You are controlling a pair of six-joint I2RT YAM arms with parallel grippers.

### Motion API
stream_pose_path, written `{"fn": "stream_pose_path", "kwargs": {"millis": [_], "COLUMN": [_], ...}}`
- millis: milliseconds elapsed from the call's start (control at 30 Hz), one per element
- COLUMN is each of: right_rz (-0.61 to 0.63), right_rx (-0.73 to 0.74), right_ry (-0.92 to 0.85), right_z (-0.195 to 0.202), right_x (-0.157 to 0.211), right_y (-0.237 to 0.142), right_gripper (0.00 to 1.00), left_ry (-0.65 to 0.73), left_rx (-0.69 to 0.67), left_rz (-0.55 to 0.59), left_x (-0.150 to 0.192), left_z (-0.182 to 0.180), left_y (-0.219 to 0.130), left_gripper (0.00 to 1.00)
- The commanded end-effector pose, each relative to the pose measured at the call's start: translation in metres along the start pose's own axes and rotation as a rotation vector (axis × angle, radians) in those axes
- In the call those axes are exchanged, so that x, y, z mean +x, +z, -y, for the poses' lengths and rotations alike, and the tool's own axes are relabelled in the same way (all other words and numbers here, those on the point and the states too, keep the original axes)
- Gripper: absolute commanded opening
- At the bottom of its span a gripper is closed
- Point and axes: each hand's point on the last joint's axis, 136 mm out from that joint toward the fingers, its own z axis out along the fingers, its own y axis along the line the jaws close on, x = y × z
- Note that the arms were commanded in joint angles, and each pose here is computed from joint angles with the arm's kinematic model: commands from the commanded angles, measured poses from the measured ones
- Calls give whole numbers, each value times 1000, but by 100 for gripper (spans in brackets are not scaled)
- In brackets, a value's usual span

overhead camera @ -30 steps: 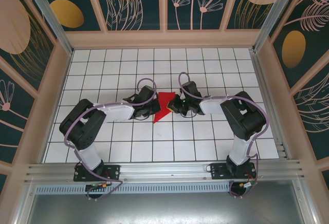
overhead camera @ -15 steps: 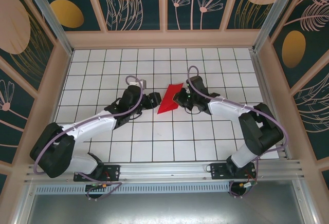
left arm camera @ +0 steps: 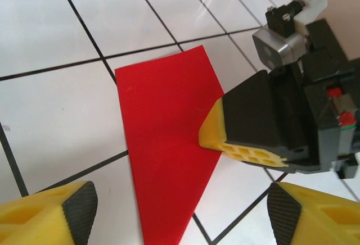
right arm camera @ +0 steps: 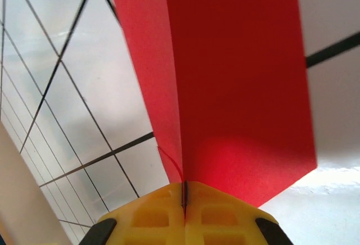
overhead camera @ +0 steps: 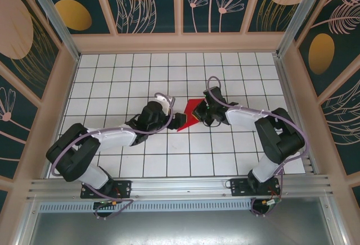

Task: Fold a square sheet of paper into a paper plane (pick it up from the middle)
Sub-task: Fourth fold the wing at the center of the table.

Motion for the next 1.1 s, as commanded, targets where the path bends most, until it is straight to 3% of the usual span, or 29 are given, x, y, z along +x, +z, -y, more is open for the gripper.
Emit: {"fn": "stream_pose_path", "kwargs": {"millis": [0,167,533,1067], "right_rz": [-23,-57,-100,-145], "right_rx": [10,21,54,67], "right_ry": [86,114,109,98], "right_z": [2,-1,-5,-3], "right_x": [-6,-8,-6,0], "right_y": [-1,-1,-2,2], "right_gripper": [0,0,0,0], "left_ry": [136,343,510,549], "left_rx": [-24,-31,-14,1], "left_rz": [46,15,35,12], "left_x": [-5,16,25,33], "left_z": [-1,12,16,16], "left_y": [10,29,53,68], "left_gripper": [78,75,66,39]}}
